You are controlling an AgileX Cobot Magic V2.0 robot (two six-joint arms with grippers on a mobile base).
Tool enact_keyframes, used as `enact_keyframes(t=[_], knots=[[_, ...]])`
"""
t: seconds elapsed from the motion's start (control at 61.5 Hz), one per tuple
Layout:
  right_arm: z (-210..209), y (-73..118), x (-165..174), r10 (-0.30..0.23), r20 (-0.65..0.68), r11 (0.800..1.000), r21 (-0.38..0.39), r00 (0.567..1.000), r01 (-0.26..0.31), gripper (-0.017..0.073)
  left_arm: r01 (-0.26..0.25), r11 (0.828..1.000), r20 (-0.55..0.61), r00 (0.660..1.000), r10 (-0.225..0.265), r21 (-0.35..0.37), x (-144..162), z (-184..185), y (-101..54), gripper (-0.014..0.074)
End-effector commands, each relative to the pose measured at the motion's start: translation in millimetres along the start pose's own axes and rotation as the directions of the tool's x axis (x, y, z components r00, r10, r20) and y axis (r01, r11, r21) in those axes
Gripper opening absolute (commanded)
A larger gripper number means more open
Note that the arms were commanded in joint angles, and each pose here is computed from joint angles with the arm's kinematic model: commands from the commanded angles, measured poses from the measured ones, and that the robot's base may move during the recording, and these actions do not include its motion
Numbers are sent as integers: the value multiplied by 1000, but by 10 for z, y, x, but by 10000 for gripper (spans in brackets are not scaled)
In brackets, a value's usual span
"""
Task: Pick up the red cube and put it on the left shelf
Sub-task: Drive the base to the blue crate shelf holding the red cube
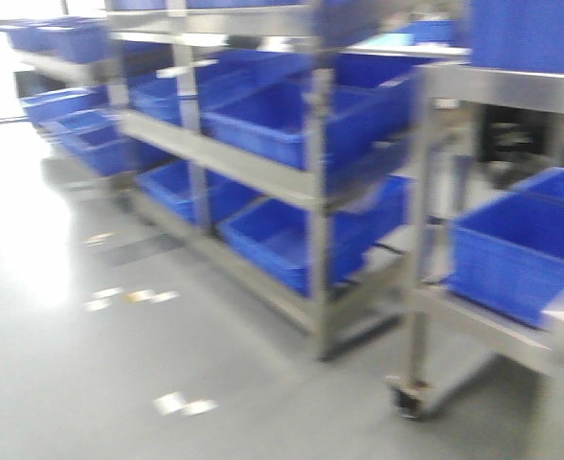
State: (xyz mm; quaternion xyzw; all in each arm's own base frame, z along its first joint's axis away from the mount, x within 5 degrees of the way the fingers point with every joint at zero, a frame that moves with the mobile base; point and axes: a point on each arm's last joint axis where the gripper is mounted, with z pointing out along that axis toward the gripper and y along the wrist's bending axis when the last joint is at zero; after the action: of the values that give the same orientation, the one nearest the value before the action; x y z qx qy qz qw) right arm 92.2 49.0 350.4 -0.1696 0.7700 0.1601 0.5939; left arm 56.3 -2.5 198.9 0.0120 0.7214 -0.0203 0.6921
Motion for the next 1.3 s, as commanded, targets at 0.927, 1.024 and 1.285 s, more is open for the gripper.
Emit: enact_keyframes(t=[0.927, 1.024, 1.285], knots=[[-32, 10, -147, -19, 98, 1000, -7, 995, 20, 210, 6, 1000, 79, 997, -6, 0, -9, -3, 0, 101], [-32, 10, -147, -19, 98, 1000, -7, 995, 20, 210, 6, 1000, 79, 997, -6, 0, -9, -3, 0, 101], [-32, 10, -147, -19, 98, 1000, -7, 995, 20, 210, 6, 1000, 79, 997, -6, 0, -9, -3, 0, 101]])
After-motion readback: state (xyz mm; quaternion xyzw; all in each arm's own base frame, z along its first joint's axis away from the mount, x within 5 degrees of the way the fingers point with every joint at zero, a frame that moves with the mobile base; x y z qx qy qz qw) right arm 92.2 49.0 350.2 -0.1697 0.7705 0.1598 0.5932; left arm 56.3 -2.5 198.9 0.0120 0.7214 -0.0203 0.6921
